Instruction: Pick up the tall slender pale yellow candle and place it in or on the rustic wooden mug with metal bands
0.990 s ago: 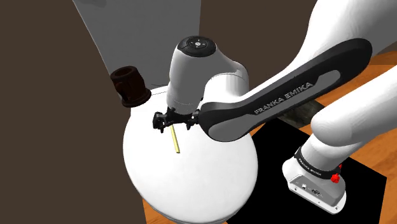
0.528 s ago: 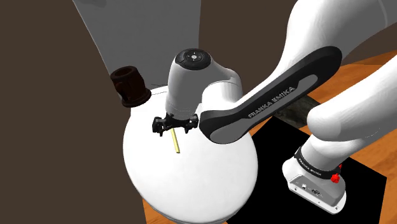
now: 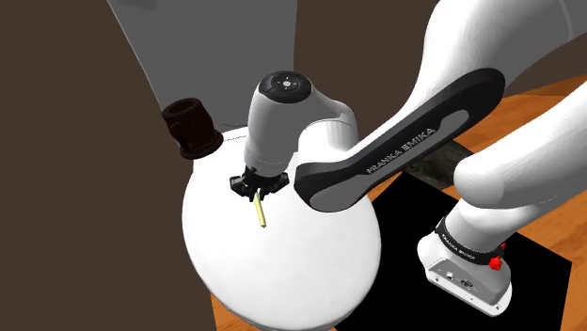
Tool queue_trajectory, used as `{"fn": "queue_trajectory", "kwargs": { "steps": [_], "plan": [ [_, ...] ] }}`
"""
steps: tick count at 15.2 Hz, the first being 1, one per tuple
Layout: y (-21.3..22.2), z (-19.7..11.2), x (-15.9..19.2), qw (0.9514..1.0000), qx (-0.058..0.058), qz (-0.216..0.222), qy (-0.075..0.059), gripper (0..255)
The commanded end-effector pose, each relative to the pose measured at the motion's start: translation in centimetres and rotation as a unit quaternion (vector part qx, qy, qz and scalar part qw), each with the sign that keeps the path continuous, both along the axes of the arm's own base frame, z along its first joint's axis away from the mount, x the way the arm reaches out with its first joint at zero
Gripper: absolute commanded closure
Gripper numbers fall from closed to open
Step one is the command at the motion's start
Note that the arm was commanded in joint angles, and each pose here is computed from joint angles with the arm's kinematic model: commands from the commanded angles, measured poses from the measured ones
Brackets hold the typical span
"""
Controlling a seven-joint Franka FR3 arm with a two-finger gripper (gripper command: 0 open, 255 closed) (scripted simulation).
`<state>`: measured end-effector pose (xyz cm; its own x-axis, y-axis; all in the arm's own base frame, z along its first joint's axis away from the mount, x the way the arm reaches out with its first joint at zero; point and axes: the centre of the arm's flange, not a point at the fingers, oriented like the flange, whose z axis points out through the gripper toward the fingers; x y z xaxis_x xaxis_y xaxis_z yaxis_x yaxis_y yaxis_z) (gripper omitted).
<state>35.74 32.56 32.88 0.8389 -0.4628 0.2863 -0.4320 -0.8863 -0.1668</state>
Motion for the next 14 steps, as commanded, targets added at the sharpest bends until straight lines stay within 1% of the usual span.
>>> {"fn": "queue_trajectory", "kwargs": {
  "steps": [1, 7, 14],
  "plan": [
    [0.0, -0.1, -0.1, 1.0000, 0.000, 0.001, 0.001, 255],
    [0.0, -0.1, -0.1, 1.0000, 0.000, 0.001, 0.001, 255],
    [0.0, 3.6, -0.1, 1.0000, 0.000, 0.001, 0.001, 255]
  ]
}}
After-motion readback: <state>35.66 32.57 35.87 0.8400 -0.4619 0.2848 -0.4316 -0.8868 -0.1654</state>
